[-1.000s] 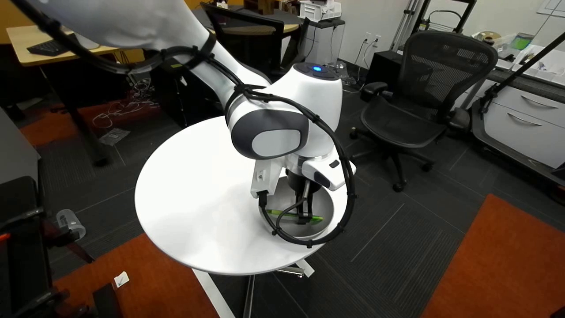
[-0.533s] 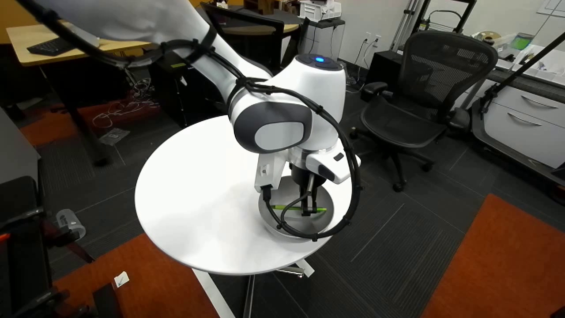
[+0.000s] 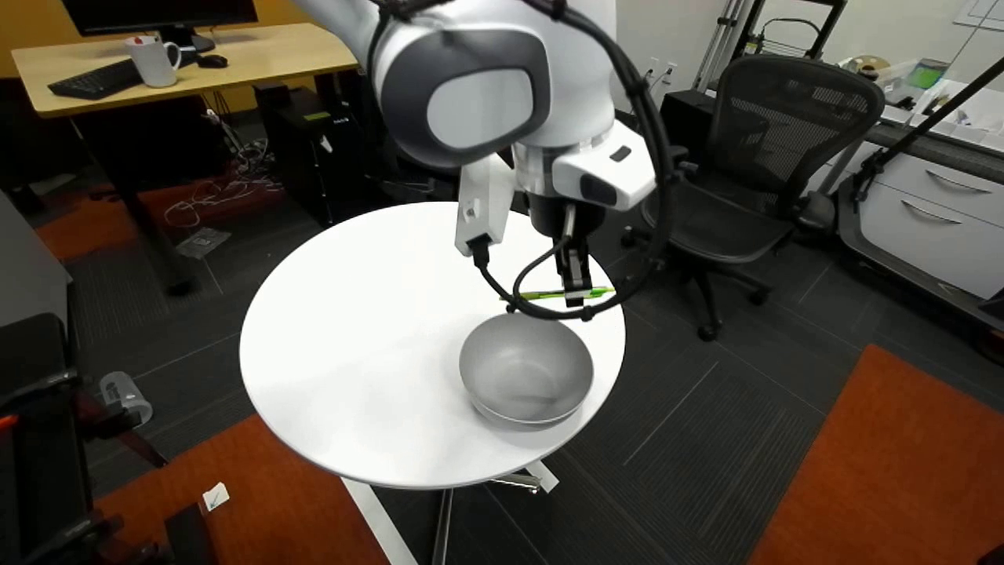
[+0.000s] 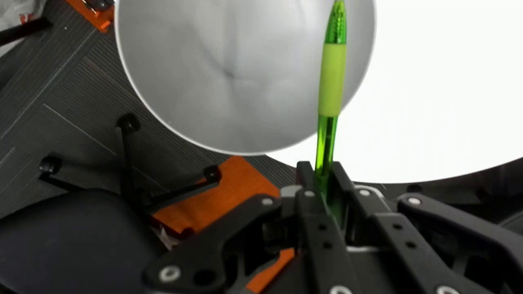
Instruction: Take the pen out of the bowl and put it on the table
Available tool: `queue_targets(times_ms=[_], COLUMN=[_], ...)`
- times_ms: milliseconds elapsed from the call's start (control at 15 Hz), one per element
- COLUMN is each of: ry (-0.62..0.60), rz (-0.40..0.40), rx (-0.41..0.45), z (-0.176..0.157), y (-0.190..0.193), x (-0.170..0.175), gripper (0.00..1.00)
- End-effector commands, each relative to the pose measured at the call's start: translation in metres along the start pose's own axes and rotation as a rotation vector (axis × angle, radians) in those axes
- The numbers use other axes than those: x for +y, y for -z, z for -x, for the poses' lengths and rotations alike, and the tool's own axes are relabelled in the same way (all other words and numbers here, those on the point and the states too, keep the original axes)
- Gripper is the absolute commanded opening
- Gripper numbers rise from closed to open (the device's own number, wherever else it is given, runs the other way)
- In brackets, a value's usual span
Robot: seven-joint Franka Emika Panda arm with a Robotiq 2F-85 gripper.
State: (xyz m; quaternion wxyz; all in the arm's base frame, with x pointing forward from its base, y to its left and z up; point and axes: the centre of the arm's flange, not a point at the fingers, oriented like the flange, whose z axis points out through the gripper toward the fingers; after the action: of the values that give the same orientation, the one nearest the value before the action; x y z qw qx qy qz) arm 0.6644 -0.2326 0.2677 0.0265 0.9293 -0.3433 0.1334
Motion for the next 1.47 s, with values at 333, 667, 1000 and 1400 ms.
queue_targets(times_ms=[333, 667, 1000, 1400], ry=[0.132, 0.262, 0.424, 0.6], rz=[-0.104, -0.166, -0.231, -0.2], rx=[0.152, 0.121, 0.02, -0.1], z=[0.074, 0.126, 0.187, 0.264], y=[0.114, 0.128, 0.105, 0.041], x=[-0.048, -0.103, -0.164, -0.201], gripper=[0.03, 0.03, 0.03, 0.03])
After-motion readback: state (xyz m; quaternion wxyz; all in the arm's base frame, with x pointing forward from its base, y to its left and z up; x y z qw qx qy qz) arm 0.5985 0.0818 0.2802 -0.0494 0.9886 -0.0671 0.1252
